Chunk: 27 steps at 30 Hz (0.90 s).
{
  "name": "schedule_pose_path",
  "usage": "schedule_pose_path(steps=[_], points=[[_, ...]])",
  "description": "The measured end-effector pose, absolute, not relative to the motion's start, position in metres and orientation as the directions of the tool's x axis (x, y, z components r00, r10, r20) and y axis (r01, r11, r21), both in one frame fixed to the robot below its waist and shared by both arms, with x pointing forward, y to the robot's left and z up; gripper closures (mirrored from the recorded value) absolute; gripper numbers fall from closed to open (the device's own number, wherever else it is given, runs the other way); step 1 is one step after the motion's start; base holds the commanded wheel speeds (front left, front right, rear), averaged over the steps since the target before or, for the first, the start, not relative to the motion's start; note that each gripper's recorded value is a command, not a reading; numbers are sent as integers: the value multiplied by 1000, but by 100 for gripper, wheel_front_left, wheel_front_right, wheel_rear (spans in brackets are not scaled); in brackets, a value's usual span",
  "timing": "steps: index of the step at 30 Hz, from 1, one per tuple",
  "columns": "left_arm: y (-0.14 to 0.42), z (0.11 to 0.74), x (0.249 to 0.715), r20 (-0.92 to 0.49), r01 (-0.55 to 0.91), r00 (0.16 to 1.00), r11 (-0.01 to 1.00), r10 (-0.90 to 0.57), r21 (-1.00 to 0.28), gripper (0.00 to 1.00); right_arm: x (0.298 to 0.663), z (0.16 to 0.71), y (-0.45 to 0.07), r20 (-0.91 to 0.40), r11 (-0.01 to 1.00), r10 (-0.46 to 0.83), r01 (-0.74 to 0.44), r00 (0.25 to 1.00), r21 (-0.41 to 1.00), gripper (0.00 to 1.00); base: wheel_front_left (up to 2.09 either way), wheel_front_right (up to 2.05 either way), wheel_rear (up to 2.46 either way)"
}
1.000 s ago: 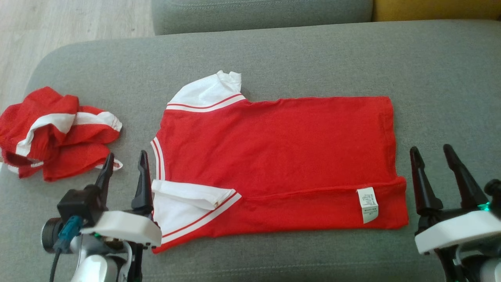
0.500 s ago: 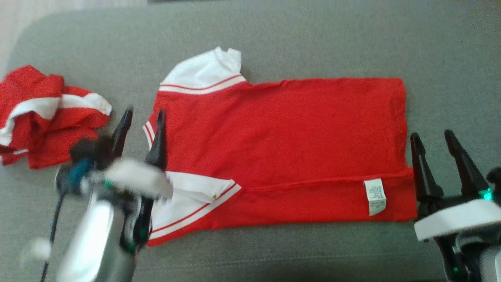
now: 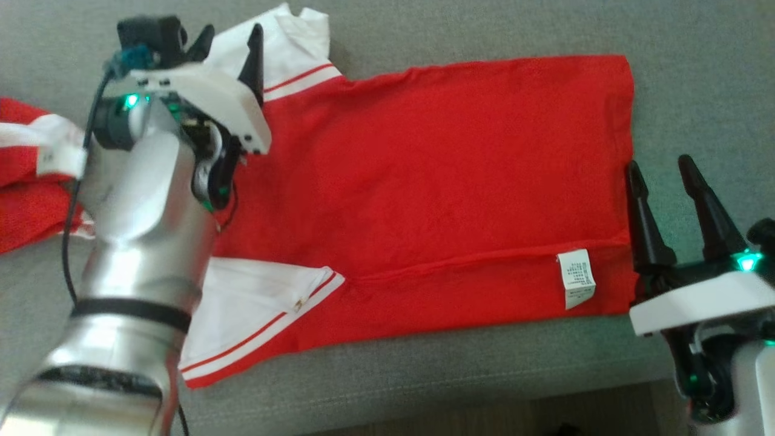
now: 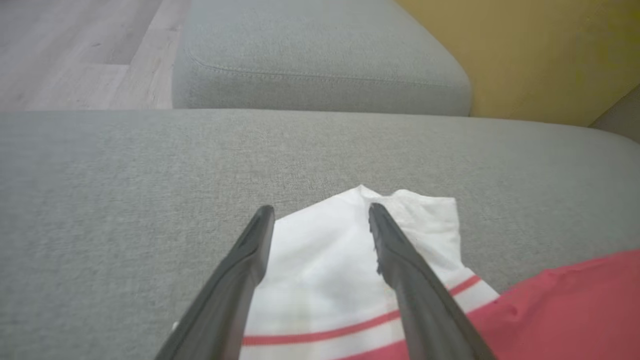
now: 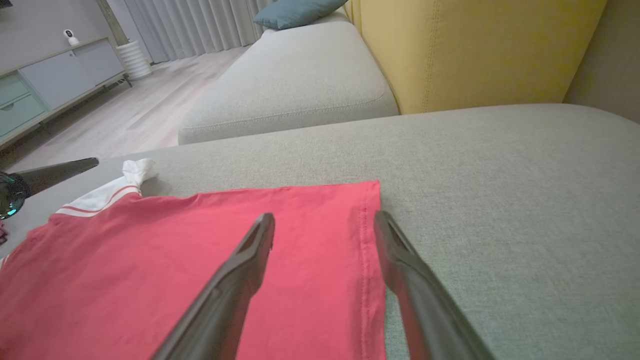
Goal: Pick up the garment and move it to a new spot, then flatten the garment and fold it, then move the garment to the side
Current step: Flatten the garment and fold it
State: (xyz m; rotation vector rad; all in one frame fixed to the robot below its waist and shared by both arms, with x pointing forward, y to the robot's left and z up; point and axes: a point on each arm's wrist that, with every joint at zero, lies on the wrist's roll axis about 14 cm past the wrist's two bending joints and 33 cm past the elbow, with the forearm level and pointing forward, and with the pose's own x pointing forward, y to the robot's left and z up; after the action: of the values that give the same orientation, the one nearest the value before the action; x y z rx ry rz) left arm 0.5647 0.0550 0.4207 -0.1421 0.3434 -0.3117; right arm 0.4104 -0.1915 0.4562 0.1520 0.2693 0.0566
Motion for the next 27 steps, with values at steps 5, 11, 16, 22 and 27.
schedule_pose_path(steps=[5, 11, 16, 22, 27], points=[[53, 385, 574, -446, 266, 843, 953, -302, -142, 0, 413, 448, -196, -282, 988, 65, -22, 957, 155, 0, 0, 0, 0], [60, 368, 573, -551, 275, 793, 960, -261, -57, 0, 410, 442, -198, -302, 988, 61, -15, 951, 154, 0, 0, 0, 0], [62, 364, 570, -596, 291, 765, 957, -245, -19, 100, 412, 442, -199, -304, 986, 64, -13, 951, 168, 0, 0, 0, 0], [64, 371, 569, -537, 285, 807, 959, -247, -13, 100, 416, 432, -210, -340, 987, 55, 1, 939, 161, 0, 0, 0, 0], [70, 379, 566, -475, 265, 844, 964, -248, -31, 100, 442, 424, -221, -362, 990, 59, -7, 930, 142, 0, 0, 0, 0]])
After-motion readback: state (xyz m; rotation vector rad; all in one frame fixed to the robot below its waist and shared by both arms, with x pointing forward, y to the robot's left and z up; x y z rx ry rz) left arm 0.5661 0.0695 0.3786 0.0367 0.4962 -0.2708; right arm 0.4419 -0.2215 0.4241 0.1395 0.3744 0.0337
